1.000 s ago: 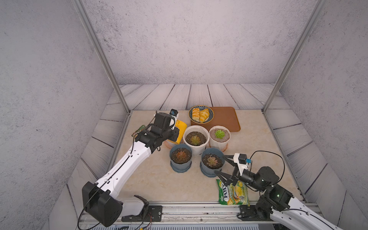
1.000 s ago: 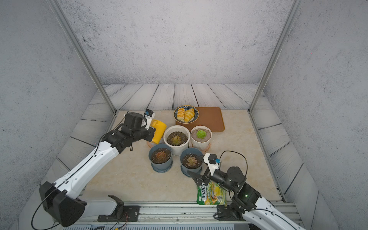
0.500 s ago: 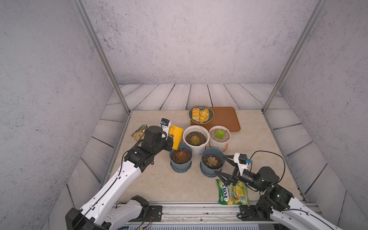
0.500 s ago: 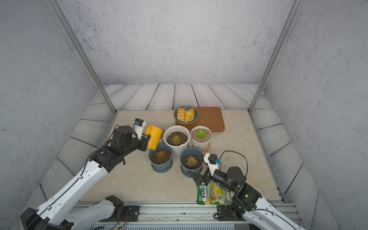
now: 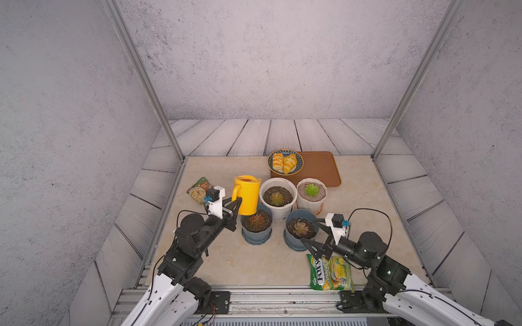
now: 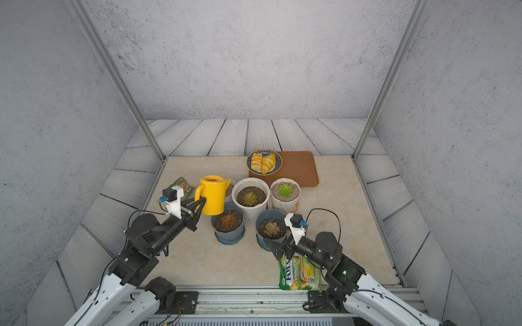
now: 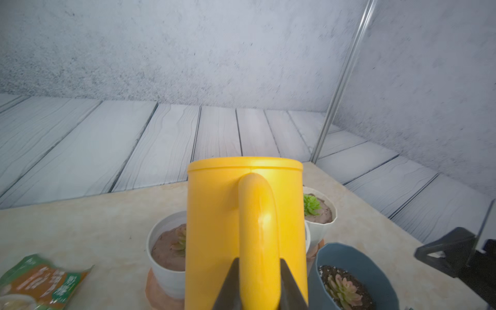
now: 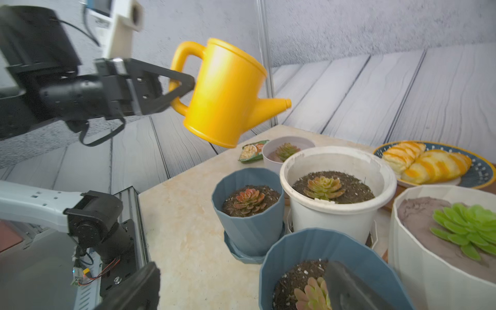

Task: Water the succulent around the soil edge
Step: Water the soil of the potted plant with water, then place the watering can at the center of the board.

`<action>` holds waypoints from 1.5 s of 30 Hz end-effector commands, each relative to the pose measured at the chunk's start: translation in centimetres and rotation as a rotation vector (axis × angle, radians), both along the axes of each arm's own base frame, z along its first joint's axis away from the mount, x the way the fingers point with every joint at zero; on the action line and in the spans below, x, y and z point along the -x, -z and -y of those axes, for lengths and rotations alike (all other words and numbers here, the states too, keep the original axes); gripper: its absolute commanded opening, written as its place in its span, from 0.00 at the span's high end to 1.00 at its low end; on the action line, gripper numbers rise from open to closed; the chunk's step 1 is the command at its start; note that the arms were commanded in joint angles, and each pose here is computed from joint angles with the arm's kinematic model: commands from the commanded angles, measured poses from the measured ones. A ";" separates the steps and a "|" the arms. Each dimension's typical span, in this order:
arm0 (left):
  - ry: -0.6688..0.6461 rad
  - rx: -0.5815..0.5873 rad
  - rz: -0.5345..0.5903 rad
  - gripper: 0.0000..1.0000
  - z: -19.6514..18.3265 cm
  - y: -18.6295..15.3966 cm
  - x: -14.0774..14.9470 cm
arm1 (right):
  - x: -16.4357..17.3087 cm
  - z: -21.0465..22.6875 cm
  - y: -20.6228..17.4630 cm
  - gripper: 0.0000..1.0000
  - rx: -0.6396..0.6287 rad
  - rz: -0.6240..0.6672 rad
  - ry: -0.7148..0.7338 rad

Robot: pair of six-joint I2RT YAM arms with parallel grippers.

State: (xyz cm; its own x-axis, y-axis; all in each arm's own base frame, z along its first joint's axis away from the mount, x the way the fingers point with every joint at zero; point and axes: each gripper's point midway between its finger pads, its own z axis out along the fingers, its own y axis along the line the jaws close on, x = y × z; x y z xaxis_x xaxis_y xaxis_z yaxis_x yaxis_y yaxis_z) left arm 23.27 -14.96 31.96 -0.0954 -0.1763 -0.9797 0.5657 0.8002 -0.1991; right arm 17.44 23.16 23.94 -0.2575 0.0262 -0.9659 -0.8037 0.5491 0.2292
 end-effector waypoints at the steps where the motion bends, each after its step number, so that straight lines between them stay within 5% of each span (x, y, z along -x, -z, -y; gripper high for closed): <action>1: 0.092 0.149 0.236 1.00 -0.1 -5.7 3.3 | -1.6 0.4 -3.5 0.01 -0.071 -0.066 0.095; 9: 0.394 0.291 0.384 1.00 2.3 -7.8 8.1 | -3.1 0.5 -7.6 0.21 -0.257 -0.259 0.188; 16: 0.476 0.315 0.423 1.00 3.7 -7.0 9.7 | -3.3 0.1 -10.9 0.28 -0.393 -0.309 0.173; 31: 0.538 0.165 0.410 1.00 8.6 -3.4 10.4 | -2.8 -1.8 -11.3 0.37 -0.423 -0.335 0.067; 37: 0.540 0.118 0.364 1.00 9.7 -2.0 9.9 | -2.2 -1.4 -11.6 0.69 -0.452 -0.346 0.056; 45: 0.606 -0.122 0.215 1.00 13.2 2.5 9.5 | -1.9 1.8 -12.4 0.75 -0.321 -0.252 0.179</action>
State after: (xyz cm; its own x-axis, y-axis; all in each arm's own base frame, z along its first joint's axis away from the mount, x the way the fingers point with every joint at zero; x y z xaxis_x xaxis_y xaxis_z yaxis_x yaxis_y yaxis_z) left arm 13.64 -26.51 33.71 0.1119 -0.2231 -0.9684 0.9347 0.3545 0.0263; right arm 20.47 22.10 35.41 -0.5028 0.4624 -0.7303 -0.5479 0.4829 0.6830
